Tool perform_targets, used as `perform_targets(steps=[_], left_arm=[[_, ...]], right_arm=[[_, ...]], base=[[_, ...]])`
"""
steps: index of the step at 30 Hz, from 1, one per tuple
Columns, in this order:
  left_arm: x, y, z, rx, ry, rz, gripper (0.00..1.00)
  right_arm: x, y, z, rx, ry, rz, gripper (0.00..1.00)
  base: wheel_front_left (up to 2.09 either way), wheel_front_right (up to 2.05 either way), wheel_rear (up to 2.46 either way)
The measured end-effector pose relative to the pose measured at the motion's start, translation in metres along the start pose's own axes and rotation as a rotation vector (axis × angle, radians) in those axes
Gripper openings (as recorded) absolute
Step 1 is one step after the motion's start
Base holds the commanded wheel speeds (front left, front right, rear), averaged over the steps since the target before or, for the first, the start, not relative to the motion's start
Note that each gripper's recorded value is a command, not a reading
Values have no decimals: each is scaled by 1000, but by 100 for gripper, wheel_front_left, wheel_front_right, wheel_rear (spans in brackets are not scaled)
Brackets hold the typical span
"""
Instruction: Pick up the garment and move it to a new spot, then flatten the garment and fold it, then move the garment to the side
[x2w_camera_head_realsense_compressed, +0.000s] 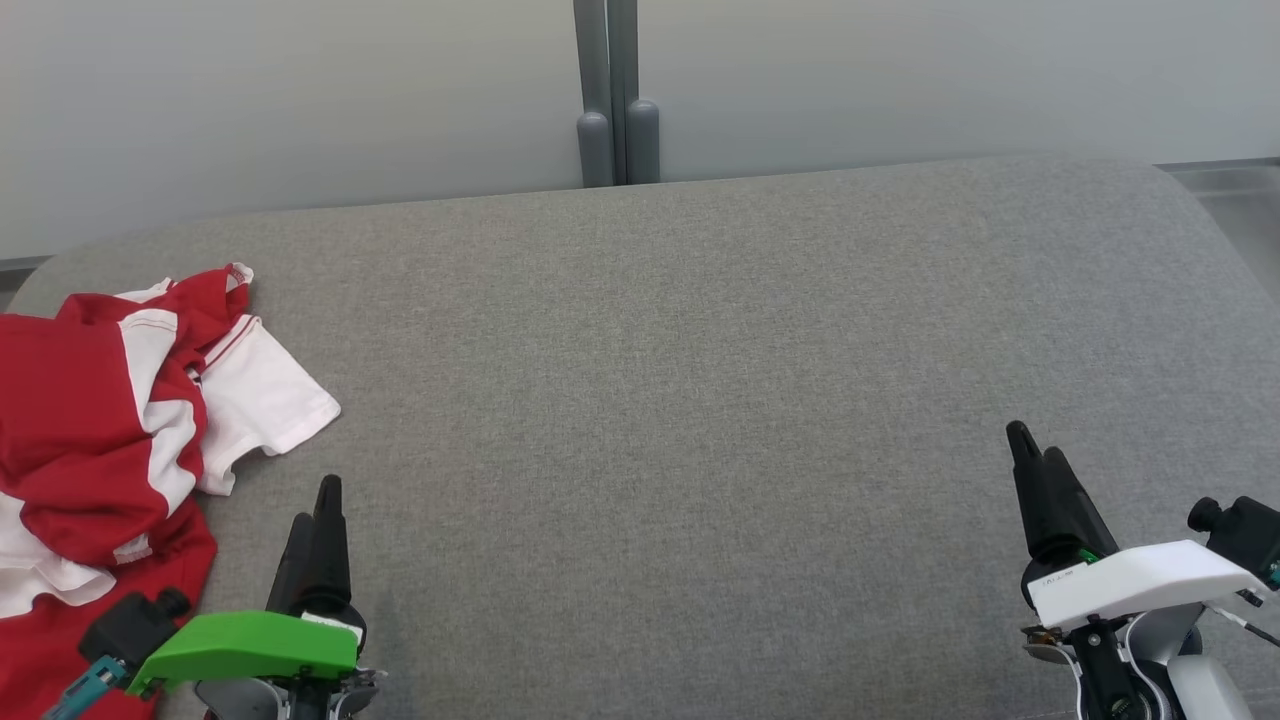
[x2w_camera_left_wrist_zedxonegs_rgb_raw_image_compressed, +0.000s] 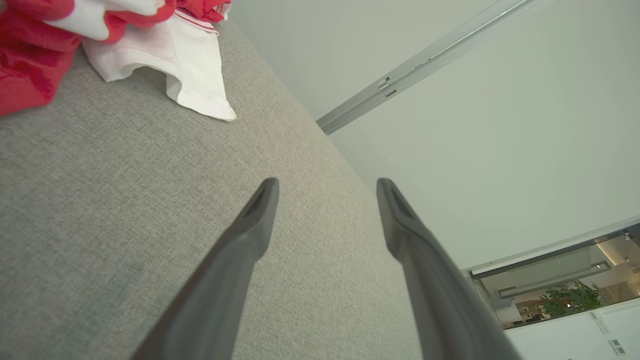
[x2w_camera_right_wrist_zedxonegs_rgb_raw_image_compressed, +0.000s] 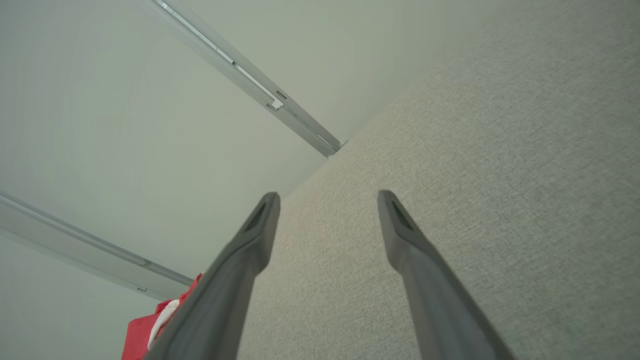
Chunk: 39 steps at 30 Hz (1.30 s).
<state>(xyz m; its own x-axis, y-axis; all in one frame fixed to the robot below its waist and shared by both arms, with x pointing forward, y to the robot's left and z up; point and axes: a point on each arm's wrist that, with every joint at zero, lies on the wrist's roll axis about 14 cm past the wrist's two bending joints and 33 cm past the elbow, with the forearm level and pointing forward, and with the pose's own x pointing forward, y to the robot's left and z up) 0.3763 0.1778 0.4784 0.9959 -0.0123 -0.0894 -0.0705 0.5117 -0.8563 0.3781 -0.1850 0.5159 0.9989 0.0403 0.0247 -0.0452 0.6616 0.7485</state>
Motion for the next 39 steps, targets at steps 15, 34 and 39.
perform_targets(steps=[15, 34, 39], left_arm=[[-2, 6, -10, 266, 23, 6, 100], [-6, 12, -11, 510, 21, 2, 100], [-6, 11, -9, 555, 10, -5, 100]], right_arm=[[-1, 0, -9, -270, 31, 22, 100], [-2, 4, -11, -524, 33, 71, 100], [-2, 5, -10, -566, 27, 80, 100]], base=[[0, 0, 0], [0, 0, 0], [0, 0, 0]])
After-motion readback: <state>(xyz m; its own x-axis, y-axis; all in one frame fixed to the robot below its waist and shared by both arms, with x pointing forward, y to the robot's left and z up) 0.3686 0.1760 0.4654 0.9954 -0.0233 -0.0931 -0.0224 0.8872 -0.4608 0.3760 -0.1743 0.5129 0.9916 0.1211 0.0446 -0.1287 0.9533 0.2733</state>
